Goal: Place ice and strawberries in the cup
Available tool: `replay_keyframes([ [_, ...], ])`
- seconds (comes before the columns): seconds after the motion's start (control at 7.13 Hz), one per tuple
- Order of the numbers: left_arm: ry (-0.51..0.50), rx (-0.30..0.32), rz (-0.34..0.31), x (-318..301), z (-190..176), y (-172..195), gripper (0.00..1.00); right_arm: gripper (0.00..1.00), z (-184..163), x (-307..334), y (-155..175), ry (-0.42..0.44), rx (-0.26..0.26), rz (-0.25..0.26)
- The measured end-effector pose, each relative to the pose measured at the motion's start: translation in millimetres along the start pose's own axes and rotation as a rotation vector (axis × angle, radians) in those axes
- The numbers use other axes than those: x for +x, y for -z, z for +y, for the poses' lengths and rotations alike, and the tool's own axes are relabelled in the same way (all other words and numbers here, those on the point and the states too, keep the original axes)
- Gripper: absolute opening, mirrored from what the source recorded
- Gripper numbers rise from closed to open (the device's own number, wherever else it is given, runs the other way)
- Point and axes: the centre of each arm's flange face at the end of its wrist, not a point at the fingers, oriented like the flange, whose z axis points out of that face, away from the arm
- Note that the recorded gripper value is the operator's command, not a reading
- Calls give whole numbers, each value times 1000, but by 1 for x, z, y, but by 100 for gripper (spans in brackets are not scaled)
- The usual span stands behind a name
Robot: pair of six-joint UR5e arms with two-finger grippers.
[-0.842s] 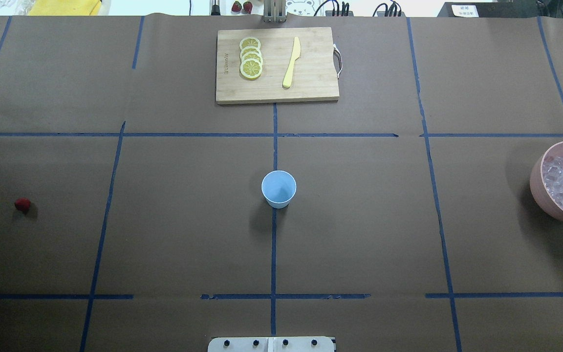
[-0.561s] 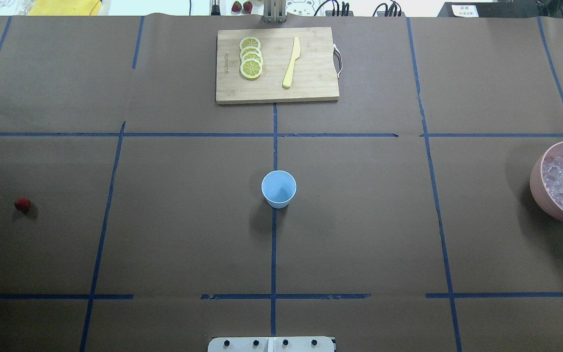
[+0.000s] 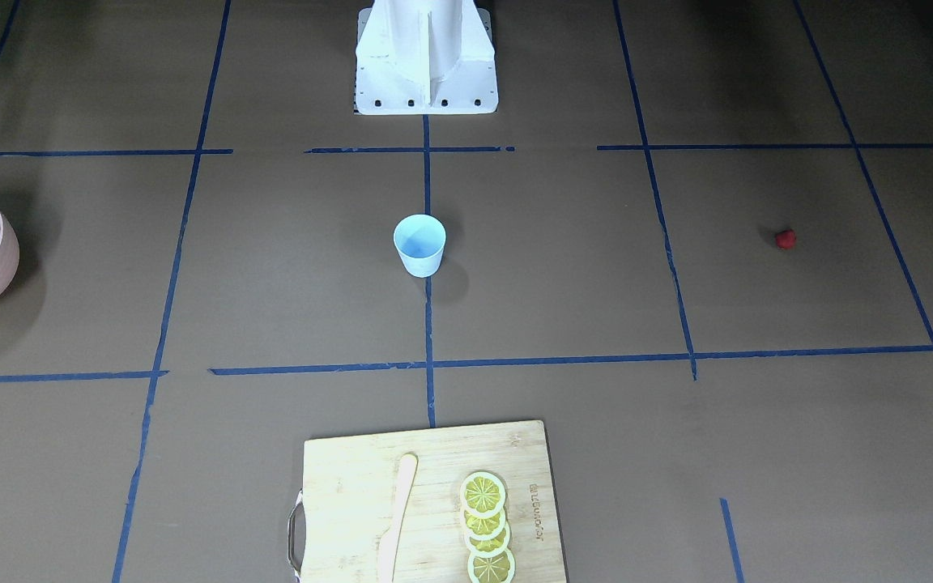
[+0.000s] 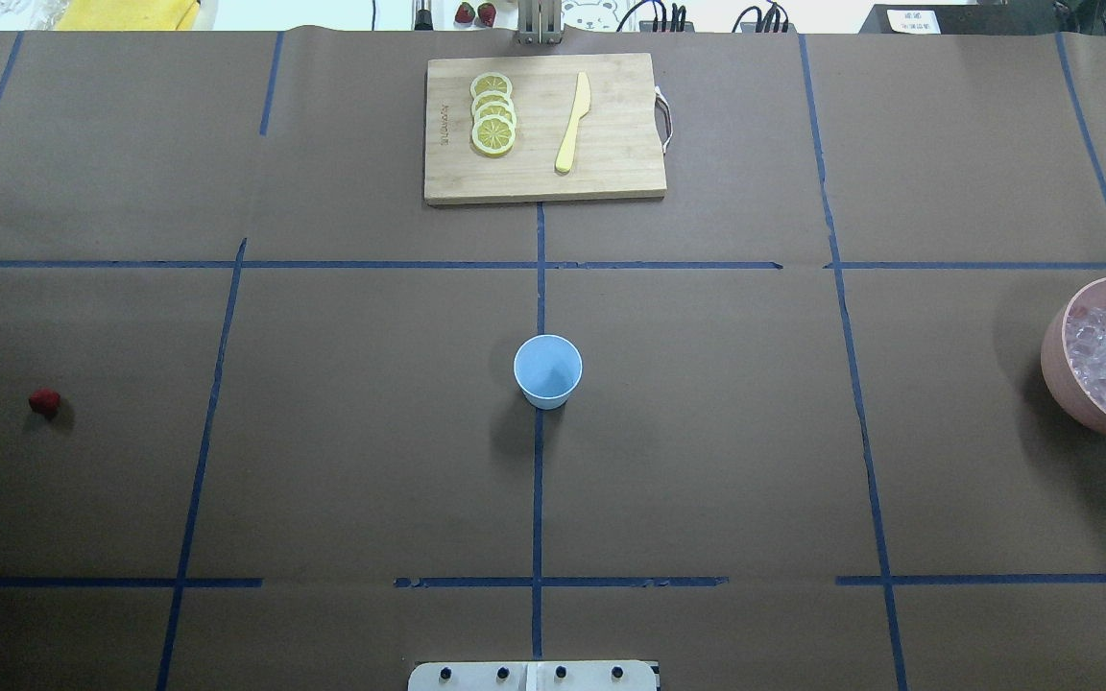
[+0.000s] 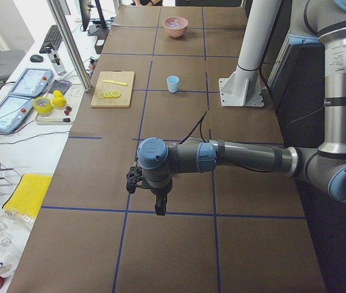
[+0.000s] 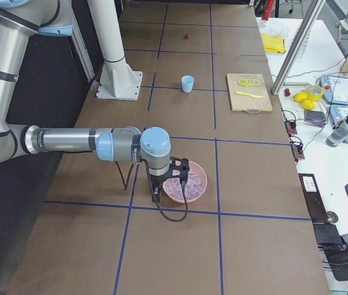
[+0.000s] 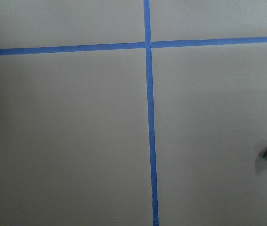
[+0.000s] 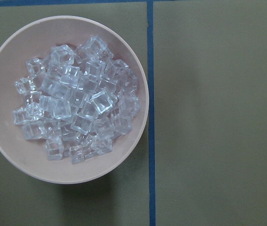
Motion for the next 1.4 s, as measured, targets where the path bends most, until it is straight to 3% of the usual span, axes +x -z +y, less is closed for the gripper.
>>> replay_keyframes([
  [1.4, -38, -24, 1, 7, 3, -16, 100, 99, -8, -9, 4, 66, 54, -5],
])
